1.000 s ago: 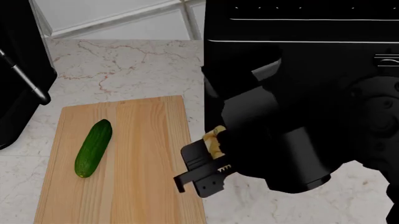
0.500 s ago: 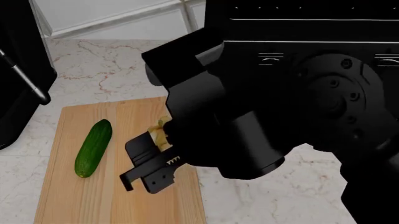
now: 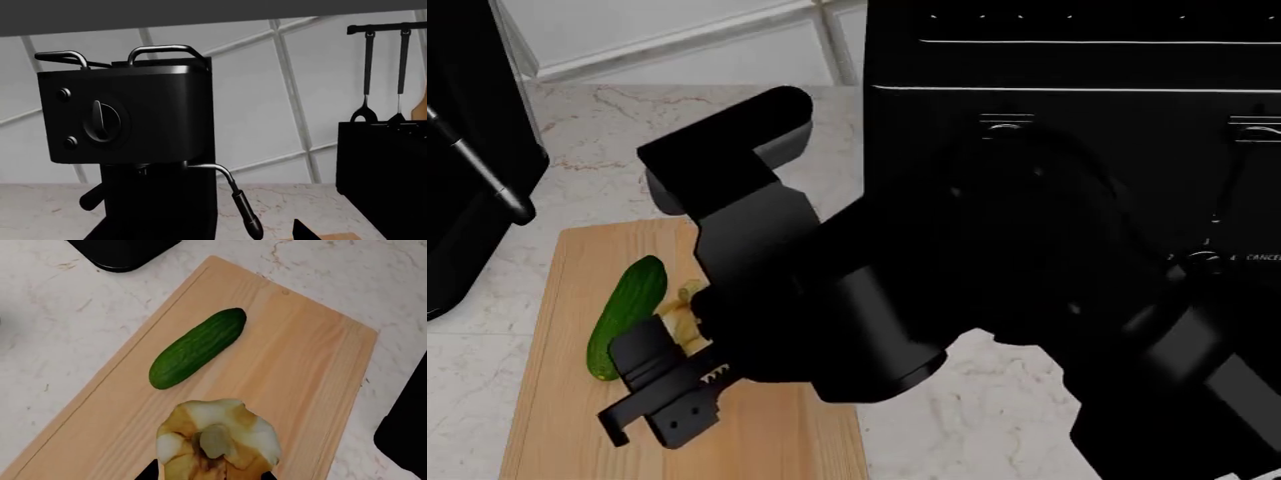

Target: Clear the non-vegetable object off the cutting board and place the vegetables onto it.

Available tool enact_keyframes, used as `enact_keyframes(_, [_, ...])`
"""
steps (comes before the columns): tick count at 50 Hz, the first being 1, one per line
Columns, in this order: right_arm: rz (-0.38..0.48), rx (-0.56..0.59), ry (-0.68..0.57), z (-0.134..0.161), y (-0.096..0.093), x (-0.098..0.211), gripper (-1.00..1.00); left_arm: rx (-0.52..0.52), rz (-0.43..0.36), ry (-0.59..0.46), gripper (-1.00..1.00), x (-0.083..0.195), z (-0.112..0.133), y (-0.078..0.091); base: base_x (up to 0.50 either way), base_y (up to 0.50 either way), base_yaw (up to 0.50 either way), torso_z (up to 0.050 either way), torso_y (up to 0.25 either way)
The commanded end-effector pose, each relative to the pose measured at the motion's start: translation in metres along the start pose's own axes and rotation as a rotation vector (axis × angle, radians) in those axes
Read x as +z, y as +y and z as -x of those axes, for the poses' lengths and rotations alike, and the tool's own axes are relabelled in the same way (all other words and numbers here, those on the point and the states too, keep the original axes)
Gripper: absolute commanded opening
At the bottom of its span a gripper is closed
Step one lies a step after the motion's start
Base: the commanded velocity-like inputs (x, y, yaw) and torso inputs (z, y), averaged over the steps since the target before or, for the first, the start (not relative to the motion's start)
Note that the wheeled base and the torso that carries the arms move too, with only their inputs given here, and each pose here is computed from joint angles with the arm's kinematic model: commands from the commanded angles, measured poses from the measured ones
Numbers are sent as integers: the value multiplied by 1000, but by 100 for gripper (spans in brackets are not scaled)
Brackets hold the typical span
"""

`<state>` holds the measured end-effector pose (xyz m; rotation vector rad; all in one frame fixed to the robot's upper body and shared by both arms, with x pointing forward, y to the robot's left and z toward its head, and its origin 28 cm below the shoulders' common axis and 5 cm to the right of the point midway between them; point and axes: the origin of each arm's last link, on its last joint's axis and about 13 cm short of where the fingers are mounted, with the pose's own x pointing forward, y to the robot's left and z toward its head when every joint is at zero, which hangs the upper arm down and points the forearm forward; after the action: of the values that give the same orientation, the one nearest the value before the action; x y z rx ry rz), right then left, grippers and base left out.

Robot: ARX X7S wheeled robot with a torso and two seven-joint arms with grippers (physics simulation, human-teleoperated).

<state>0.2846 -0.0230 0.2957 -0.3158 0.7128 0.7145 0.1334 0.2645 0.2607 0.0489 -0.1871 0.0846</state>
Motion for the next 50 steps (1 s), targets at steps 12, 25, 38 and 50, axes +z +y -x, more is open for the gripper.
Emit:
enact_keyframes(12, [28, 99, 6, -19, 14, -1, -100, 2, 18, -38, 100, 3, 2, 2, 0, 0, 0, 0, 0])
enact_keyframes(25, [23, 96, 34, -27, 12, -11, -100, 9, 20, -40, 100, 3, 4, 2, 0, 0, 0, 0, 0])
enact_keyframes(38, [40, 69, 14, -15, 9, -4, 100, 8, 23, -43, 100, 3, 5, 1, -1, 0, 0, 0, 0])
enact_keyframes(50, [63, 37, -50, 13, 9, 10, 100, 6, 25, -53, 100, 6, 5, 1, 0, 0, 0, 0, 0])
